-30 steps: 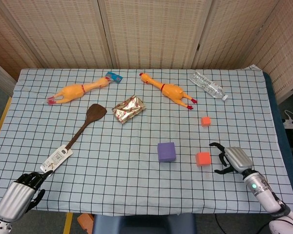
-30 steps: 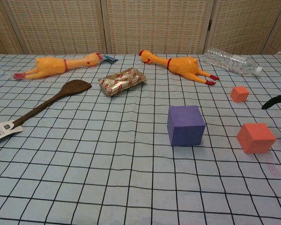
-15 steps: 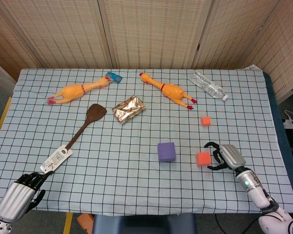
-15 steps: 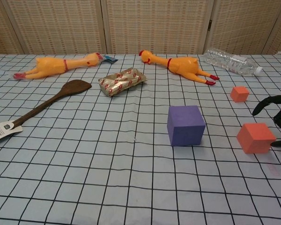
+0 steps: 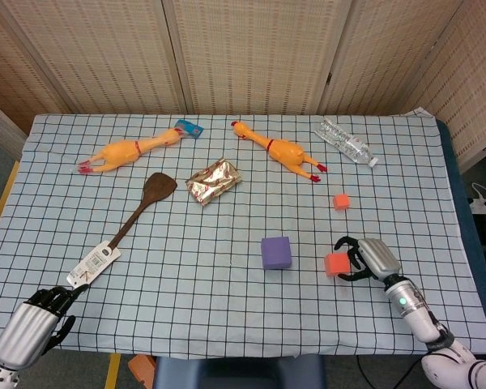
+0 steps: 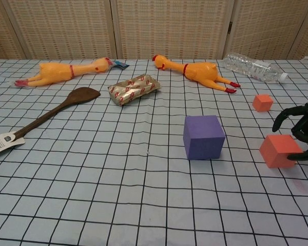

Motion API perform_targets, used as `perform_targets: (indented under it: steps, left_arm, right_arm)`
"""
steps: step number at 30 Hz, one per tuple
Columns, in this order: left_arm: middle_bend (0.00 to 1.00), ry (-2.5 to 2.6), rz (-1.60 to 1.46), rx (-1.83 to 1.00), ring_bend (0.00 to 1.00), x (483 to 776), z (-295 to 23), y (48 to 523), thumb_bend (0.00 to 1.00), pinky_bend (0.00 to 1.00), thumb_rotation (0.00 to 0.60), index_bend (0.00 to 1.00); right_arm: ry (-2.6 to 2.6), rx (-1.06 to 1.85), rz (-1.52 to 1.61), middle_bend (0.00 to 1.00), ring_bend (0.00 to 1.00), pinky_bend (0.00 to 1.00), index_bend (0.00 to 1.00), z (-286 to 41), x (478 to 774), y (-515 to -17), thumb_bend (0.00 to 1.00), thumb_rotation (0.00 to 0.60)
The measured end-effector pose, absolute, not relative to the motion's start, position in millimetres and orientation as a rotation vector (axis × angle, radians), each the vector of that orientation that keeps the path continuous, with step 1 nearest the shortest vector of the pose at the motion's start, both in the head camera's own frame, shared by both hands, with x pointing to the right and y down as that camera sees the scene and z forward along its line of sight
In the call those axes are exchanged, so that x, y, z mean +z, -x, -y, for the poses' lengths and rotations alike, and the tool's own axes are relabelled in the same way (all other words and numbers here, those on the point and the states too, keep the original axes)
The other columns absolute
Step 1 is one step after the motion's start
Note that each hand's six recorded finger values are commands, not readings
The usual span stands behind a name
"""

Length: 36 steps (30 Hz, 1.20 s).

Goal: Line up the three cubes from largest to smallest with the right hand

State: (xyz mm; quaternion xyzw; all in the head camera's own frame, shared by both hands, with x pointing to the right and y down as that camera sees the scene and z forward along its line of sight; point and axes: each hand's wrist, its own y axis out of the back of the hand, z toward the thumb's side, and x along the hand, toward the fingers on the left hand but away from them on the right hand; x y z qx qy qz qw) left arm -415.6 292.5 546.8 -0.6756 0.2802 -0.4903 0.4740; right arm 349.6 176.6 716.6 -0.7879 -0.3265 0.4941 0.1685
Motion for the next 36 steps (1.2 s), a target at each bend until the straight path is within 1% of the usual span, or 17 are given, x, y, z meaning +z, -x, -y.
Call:
perform_targets:
  steps: [5,12,16,19,24,36]
  left_arm:
    - [0.39,1.653,-0.688,-1.198,0.32,546.4,-292.4,415.8,0.45,0.43,0.6,0.19]
    - [0.39,1.654,-0.689,-1.197,0.32,546.0,-292.5,415.9,0.45,0.43,0.6,0.19]
    - [0.39,1.654,-0.689,-1.197,0.32,546.1,-292.5,415.7,0.45,0.43,0.6,0.19]
    - [0.39,1.653,-0.687,-1.197,0.32,546.4,-292.5,415.6,0.45,0.43,0.6,0.19]
    - [0.39,1.654,-0.681,-1.197,0.32,546.9,-293.2,414.9,0.45,0.43,0.6,0.19]
    - [0.39,1.653,-0.689,-1.19,0.32,545.3,-292.8,415.4,0.45,0.43,0.6,0.19]
  right_arm:
    - [2.25,1.399,0.924,0.84,0.9,0.95,0.42,-177.9,718.8,-345.5,0.0,0.6]
    - [2.241,1.394,0.949,0.85,0.9,0.96,0.51,-176.7,720.2,-344.8,0.0,0.6]
    - [2.224,1.396,0.973,0.85,0.9,0.96,0.57,-175.0,720.8,-346.6,0.0,0.6]
    - [2.219,1.395,0.987,0.85,0.9,0.96,0.6,-173.9,720.7,-346.6,0.0,0.6]
    - [2.23,1.37,1.009,0.85,0.9,0.96,0.61,-169.7,718.8,-340.5,0.0,0.6]
    - [2.286,1.264,1.032,0.85,0.91,0.96,0.61,-148.6,710.6,-304.7,0.0,0.6]
